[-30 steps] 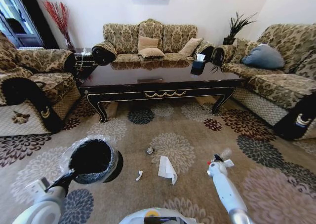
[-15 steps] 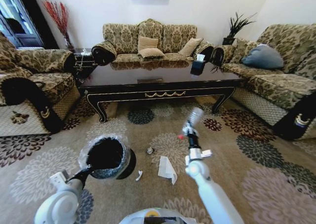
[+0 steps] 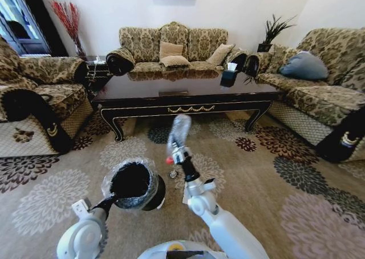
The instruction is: Move to the front of the table and pick up the trash from the floor, then place it into the trash bin.
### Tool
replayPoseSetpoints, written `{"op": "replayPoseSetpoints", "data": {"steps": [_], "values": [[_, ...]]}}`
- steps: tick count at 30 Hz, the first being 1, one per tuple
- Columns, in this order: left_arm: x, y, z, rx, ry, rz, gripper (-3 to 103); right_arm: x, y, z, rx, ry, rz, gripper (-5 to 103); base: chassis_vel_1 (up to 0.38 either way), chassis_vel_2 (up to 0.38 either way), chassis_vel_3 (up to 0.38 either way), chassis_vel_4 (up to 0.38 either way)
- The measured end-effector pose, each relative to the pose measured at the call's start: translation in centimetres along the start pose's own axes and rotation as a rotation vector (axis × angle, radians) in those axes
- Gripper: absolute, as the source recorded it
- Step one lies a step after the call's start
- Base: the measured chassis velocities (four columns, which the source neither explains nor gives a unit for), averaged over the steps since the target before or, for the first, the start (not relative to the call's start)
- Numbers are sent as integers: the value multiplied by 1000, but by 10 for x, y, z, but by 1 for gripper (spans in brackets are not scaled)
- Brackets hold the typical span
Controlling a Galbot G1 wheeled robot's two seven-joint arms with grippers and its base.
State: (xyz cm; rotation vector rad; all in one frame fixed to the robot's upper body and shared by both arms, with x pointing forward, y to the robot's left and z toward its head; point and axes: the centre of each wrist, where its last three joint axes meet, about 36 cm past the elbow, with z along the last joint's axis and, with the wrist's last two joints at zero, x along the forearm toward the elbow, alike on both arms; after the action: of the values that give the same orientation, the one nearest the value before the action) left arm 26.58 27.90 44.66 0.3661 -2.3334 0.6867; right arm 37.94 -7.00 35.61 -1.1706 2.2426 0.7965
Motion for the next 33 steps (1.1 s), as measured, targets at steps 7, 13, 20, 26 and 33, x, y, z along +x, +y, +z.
{"op": "replayPoseSetpoints", "data": {"steps": [7,13,20,26,33], "values": [[-10,-6,7,18,29,10,2,5,5,39,-36,66,-172,26,0,0,0,0],[-3,-14,3,44,16,48,2,12,1,55,-34,108,-225,26,0,0,0,0],[6,-13,-1,49,-2,53,2,17,-6,53,-15,124,-209,27,0,0,0,0],[10,-12,-3,54,-8,51,2,17,-8,51,-12,119,-194,48,0,0,0,0],[12,-9,-4,57,-12,37,2,19,-13,47,-25,114,-161,75,0,0,0,0]]}}
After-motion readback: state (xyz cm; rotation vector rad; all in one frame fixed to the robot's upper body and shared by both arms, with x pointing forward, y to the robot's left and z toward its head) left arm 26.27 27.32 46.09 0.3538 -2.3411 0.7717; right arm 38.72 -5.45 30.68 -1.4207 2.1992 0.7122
